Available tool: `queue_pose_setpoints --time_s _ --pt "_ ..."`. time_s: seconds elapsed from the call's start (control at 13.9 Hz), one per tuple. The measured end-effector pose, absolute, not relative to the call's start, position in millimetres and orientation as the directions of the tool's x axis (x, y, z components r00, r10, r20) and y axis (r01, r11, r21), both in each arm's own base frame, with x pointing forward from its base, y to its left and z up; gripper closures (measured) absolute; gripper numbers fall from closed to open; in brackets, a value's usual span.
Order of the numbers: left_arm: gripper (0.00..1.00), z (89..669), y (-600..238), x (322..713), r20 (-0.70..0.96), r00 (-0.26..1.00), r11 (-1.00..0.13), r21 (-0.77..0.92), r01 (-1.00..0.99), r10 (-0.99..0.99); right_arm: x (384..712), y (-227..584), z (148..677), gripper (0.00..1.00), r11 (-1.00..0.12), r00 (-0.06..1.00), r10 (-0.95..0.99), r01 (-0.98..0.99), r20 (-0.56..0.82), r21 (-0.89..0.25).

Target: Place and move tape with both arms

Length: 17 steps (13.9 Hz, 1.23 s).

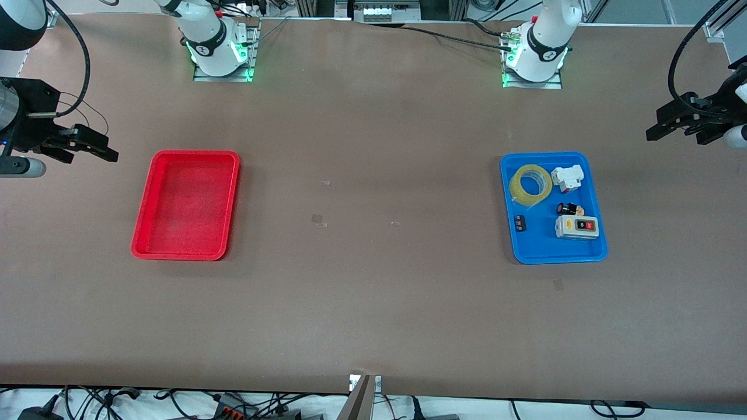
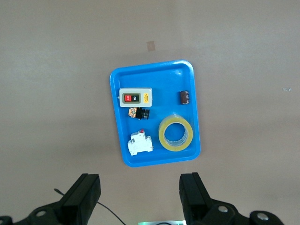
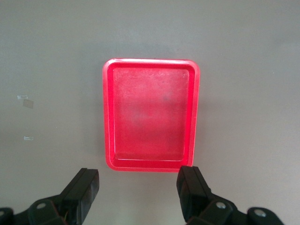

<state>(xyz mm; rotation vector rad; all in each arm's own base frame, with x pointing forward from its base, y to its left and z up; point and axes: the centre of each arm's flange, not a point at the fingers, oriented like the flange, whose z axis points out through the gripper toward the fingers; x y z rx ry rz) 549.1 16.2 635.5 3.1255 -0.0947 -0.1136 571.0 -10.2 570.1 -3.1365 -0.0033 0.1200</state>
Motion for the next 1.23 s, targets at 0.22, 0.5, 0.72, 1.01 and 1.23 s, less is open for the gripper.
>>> queue_pose_setpoints --time_s 0.22,0.5,0.72,1.01,1.23 --pt "0.00 629 16 549 -0.086 0.994 -0.998 0.016 -0.060 -0.061 571 -10 570 0.00 -1.000 0.997 0.002 0.002 -0.076 -0.003" --pt "0.00 579 15 559 -0.144 0.987 -0.998 0.021 -0.061 -0.064 571 -10 571 0.00 -1.000 0.997 0.002 0.002 -0.074 -0.003" --pt "0.00 526 11 565 -0.169 0.983 -0.997 0.024 -0.068 -0.071 571 -10 571 0.00 -1.000 0.997 0.002 0.002 -0.074 -0.003" --pt "0.00 440 3 556 -0.181 0.980 -0.996 0.026 -0.081 -0.084 571 -10 571 0.00 -1.000 0.997 0.002 0.002 -0.074 -0.005" --pt "0.00 389 -6 544 -0.160 0.982 -0.995 0.024 -0.097 -0.099 571 -10 571 0.00 -1.000 0.997 0.002 0.002 -0.074 -0.005"
